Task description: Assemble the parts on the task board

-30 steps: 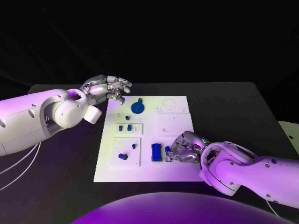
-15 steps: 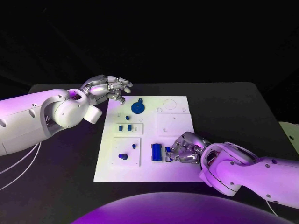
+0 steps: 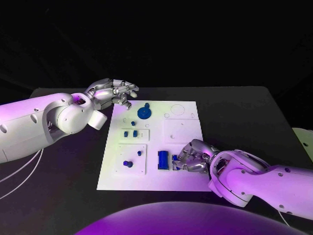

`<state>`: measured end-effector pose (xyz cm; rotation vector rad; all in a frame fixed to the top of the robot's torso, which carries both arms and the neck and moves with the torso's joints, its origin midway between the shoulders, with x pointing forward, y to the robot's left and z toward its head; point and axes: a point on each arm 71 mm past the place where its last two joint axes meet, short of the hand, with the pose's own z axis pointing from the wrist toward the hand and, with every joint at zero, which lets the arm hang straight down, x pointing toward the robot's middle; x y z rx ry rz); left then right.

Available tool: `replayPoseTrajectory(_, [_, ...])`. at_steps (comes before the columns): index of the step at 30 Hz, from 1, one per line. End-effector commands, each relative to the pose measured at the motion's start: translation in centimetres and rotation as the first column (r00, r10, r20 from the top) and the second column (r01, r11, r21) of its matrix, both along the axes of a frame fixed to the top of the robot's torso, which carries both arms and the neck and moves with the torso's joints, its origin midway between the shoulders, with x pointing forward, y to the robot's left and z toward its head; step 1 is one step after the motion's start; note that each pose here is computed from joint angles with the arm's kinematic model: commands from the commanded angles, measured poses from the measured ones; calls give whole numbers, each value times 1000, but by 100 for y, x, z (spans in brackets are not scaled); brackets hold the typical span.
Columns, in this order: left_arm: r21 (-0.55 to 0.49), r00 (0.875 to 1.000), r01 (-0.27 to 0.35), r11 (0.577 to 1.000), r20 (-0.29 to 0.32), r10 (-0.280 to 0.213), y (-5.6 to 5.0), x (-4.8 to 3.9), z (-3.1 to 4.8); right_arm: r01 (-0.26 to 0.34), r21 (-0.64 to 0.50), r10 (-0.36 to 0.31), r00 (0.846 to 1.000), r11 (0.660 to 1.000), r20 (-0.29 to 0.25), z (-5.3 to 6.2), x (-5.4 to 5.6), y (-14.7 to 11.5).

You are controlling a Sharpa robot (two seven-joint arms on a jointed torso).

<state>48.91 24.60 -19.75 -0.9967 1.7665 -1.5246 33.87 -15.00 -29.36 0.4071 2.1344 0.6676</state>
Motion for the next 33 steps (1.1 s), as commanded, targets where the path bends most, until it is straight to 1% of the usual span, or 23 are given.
replayPoseTrajectory(1, [-10, 1000, 20, 1000, 2, -20, -27, -8, 8, -30, 9, 30, 1000, 1000, -5, -2, -19, 32])
replayPoseTrajectory(19, [-8, 1000, 19, 1000, 1, -19, -22, -1, 4, -24, 19, 24, 1000, 1000, -5, -10, -4, 1])
replayPoseTrajectory(33, [-6, 1000, 18, 1000, 1, -18, -13, -2, 3, -66, 4, 66, 998, 998, -22, -7, -43, -87])
